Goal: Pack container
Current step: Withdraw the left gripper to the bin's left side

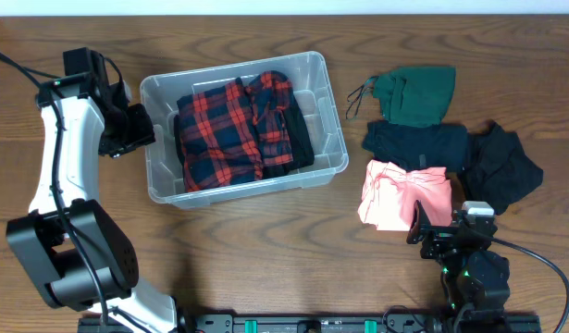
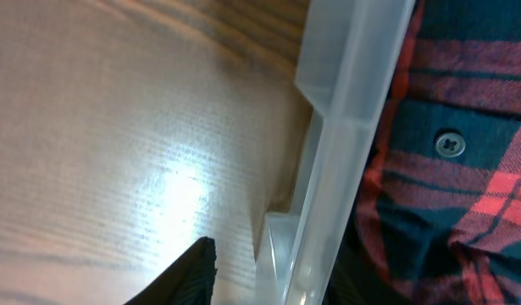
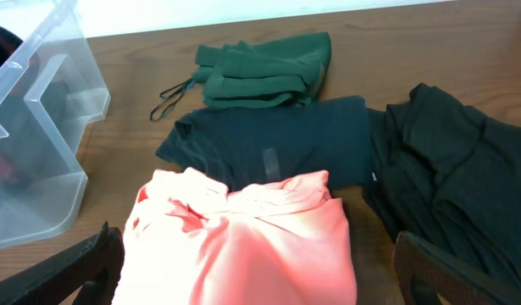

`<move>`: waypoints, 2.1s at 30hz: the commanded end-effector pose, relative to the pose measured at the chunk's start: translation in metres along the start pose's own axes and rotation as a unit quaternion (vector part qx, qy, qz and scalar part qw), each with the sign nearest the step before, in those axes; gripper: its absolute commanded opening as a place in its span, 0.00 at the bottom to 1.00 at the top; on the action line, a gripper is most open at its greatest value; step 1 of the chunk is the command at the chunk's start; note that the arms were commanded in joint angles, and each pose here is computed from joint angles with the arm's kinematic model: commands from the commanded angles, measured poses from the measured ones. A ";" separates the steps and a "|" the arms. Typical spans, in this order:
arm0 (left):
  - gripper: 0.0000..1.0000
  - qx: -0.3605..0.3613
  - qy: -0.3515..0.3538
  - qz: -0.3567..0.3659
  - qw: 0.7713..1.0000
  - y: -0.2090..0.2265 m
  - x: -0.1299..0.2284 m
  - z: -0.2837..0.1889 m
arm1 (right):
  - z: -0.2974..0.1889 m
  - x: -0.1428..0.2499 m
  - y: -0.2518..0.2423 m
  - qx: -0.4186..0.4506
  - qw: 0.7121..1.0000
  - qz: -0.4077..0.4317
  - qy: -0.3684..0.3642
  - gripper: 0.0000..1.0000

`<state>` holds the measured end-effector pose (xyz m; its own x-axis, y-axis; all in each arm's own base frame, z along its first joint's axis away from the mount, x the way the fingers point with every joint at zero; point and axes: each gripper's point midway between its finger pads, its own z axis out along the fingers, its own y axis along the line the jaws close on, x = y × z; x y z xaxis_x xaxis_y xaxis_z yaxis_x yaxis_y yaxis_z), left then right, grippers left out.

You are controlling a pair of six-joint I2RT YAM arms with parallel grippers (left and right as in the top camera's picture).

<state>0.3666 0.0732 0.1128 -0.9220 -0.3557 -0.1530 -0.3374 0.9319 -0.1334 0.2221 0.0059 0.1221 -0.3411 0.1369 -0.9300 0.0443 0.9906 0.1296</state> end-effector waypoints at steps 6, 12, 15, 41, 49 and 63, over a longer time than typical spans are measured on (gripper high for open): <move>0.34 0.004 -0.039 0.030 0.999 -0.002 -0.021 0.004 | 0.000 0.000 0.001 -0.003 1.000 0.003 -0.001 0.99; 0.24 0.005 -0.054 0.031 0.998 -0.003 -0.028 0.003 | 0.000 0.000 0.001 -0.003 1.000 0.003 -0.001 0.99; 0.24 0.005 -0.055 0.032 0.998 -0.003 -0.028 0.003 | 0.000 0.000 0.001 -0.003 1.000 0.003 -0.001 0.99; 0.15 0.003 -0.090 0.103 0.991 -0.004 -0.059 0.028 | 0.000 0.000 0.001 -0.003 1.000 0.003 -0.001 0.99; 0.13 0.004 -0.134 0.112 0.985 -0.007 -0.081 0.025 | 0.000 0.000 0.001 -0.003 1.000 0.003 -0.001 0.99; 0.25 0.019 -0.169 0.154 0.973 -0.033 -0.093 0.017 | 0.000 0.000 0.001 -0.003 1.000 0.003 -0.001 0.99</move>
<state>0.4644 0.0822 0.1089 -0.8652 -0.0908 -0.4932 -0.0659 0.9955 -0.0677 0.2221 0.0065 0.1221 -0.3416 0.1369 -0.9298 0.0412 0.9906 0.1307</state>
